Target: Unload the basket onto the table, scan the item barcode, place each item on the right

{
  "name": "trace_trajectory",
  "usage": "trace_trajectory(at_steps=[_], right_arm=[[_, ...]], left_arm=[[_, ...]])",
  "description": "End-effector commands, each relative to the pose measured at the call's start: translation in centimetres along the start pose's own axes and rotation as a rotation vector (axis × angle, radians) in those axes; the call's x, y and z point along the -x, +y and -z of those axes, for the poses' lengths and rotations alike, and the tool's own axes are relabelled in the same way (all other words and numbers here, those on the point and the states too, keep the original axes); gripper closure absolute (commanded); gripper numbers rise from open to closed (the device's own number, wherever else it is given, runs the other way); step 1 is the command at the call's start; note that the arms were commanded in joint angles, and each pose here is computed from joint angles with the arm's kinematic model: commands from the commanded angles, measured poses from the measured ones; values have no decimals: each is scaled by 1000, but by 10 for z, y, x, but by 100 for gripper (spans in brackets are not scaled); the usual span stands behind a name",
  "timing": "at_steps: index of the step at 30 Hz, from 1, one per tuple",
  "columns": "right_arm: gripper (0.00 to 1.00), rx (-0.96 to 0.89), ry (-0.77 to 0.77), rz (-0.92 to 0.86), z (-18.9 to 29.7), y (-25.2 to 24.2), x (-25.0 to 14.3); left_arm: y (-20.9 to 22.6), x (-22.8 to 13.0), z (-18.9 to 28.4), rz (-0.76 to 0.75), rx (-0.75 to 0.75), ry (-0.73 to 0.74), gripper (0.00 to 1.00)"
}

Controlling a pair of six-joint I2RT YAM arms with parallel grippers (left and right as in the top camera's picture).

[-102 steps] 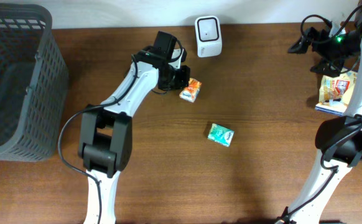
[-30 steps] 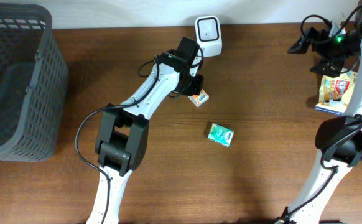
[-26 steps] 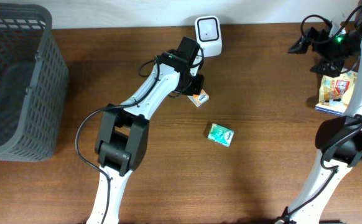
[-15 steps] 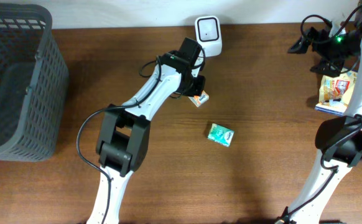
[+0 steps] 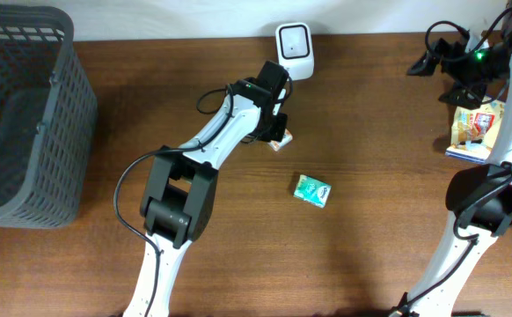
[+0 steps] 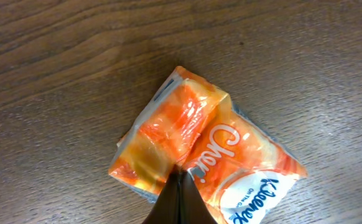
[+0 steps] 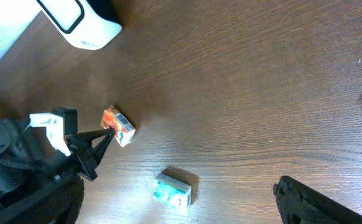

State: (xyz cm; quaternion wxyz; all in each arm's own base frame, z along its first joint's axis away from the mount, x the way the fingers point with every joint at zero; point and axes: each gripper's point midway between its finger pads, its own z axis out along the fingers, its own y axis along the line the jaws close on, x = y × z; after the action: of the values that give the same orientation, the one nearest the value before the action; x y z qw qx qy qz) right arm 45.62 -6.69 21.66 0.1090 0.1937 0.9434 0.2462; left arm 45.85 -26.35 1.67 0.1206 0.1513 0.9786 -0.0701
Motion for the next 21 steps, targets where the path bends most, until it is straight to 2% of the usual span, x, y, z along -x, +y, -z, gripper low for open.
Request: trace_trajectory(at_steps=[1, 5, 16, 21], right_arm=[[2, -7, -17, 28, 6, 4, 0], [2, -7, -17, 29, 6, 4, 0], [2, -7, -17, 28, 6, 4, 0], [2, -7, -17, 29, 6, 4, 0]], left_arm=[[29, -18, -27, 13, 136, 62, 100], [41, -20, -25, 13, 202, 68, 100], [67, -25, -22, 96, 226, 96, 100], [79, -11, 6, 127, 224, 68, 100]])
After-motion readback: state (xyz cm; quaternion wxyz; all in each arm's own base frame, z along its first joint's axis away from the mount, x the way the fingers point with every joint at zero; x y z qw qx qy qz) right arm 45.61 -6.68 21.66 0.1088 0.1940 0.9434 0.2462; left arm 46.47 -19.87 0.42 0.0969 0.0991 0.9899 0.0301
